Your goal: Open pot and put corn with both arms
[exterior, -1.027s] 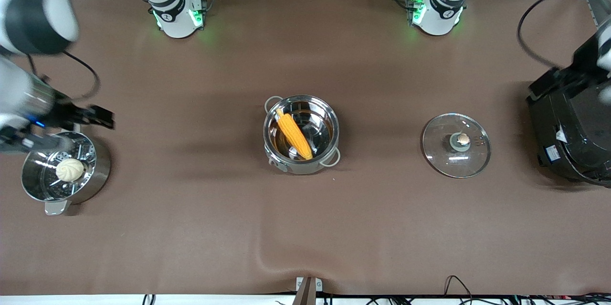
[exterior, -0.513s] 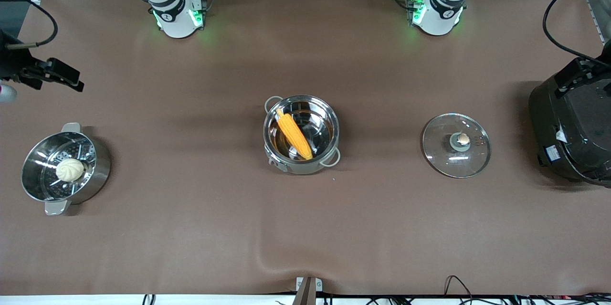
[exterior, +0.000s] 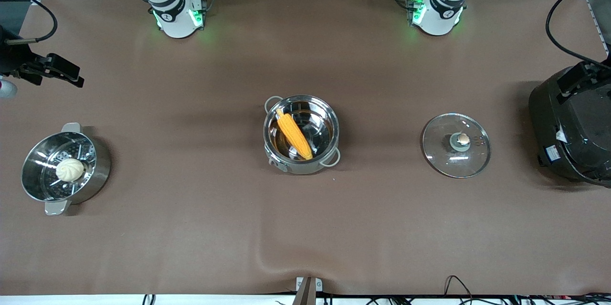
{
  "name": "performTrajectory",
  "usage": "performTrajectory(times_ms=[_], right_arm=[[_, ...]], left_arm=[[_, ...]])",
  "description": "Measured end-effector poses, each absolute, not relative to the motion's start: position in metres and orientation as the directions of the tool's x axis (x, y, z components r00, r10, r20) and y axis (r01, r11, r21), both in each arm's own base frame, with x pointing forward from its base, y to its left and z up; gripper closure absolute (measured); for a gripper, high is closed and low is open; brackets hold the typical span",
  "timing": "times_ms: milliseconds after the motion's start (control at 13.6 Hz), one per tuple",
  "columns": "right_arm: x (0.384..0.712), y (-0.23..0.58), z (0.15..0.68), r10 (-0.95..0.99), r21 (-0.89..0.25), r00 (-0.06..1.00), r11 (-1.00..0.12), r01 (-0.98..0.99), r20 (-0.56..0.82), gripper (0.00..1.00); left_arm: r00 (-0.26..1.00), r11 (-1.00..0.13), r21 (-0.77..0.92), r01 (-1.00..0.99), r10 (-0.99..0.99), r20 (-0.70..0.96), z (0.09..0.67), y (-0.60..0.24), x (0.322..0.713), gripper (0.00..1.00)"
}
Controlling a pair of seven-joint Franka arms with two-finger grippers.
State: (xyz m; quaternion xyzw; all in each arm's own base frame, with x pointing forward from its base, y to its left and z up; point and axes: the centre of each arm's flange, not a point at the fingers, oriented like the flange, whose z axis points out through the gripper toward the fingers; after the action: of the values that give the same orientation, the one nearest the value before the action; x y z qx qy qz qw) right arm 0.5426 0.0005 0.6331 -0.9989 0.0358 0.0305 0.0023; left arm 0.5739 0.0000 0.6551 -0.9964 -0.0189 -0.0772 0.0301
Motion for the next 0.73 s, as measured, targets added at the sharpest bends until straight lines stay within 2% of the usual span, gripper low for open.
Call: performTrajectory(times_ms=[147,733], right_arm=[[0.543,0.001,0.633,-0.071,-0.002,0.996,-0.997,-0.071,-0.061,0.0],[0.543,0.002,0.633,-0.07,-0.002,0.996,-0.998,-0.07,-0.061,0.0]], left_arm=[[0.985,-0.996,-0.013,0.092,0.089,0.148,0.654,-0.004,0.577,0.0],[0.998,-0.998,-0.026,0.063,0.063,0.029,0.646,-0.007,0.564,0.0]])
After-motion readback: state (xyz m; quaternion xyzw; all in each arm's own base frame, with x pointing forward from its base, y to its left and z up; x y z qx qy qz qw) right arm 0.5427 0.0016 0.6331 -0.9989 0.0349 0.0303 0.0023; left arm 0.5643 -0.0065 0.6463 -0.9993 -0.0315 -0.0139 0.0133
